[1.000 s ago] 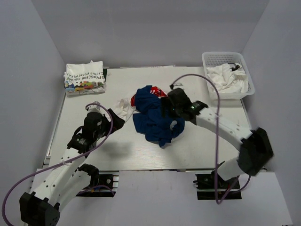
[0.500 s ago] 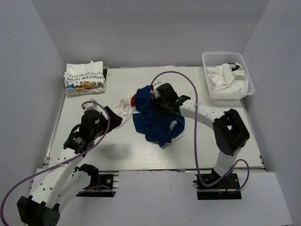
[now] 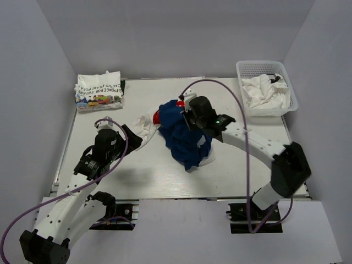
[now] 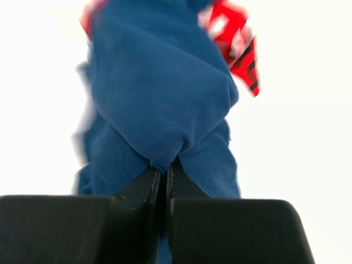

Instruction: Fold and stack the t-shirts

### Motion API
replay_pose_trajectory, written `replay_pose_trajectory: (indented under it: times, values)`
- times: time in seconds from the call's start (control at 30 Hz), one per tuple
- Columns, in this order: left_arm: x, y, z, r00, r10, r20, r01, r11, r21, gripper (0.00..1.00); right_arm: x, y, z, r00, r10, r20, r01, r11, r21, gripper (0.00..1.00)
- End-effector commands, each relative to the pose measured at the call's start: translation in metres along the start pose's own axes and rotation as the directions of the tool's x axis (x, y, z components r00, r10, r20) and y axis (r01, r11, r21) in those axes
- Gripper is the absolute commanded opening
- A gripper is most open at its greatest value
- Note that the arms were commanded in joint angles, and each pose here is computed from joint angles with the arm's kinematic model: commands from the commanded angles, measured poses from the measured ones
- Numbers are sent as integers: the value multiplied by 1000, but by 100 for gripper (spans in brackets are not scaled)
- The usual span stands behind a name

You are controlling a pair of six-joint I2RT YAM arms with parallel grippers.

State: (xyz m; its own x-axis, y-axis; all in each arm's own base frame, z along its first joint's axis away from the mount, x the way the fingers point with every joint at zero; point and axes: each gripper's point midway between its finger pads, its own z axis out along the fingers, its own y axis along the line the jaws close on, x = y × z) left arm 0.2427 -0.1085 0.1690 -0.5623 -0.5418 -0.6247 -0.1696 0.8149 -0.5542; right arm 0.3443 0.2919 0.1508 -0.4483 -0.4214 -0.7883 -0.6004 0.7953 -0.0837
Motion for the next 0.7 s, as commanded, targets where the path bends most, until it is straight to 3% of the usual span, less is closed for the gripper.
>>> replay_pose_trajectory:
  times: [0.0,0.1,0.17,0.3,0.37,0.4,0.47,0.5,0.63,0.67]
  values:
    - [-6,-3,-2,1000,-5,29,5,1000,10,100,-87,-14,-76,941,86,326,-98,995,18,0]
    - [-6,-3,1,1000,5,27,-5,1000,8,100,-119,-16,-116,861,124,493,-124,992,-31,0]
    - [-6,-5,1,1000,17,20,-17,1000,14,100,-132,-27,-134,828,133,544,-159,987,0,0]
    - [-11,-8,-1,999,17,27,-17,1000,7,100,-165,-76,-163,776,102,623,-272,945,184,0]
    - [-13,-10,-1,999,16,34,-16,1000,15,100,-168,-94,-155,791,90,605,-295,923,248,0]
    - [-13,-10,-1,999,16,34,-16,1000,15,100,-190,-105,-171,755,94,649,-335,906,258,0]
    - [-9,-6,3,1000,18,21,-18,1000,2,100,-197,-135,-172,758,60,649,-350,877,328,0]
    - [-10,-4,3,999,18,30,-18,1000,-7,100,-222,-146,-194,711,57,701,-386,865,321,0]
    - [-10,1,8,999,21,29,-20,999,-38,100,-266,-214,-255,616,-17,787,-480,785,392,0]
    - [-8,2,10,1000,23,21,-22,999,-46,100,-268,-223,-241,644,-35,764,-461,780,423,0]
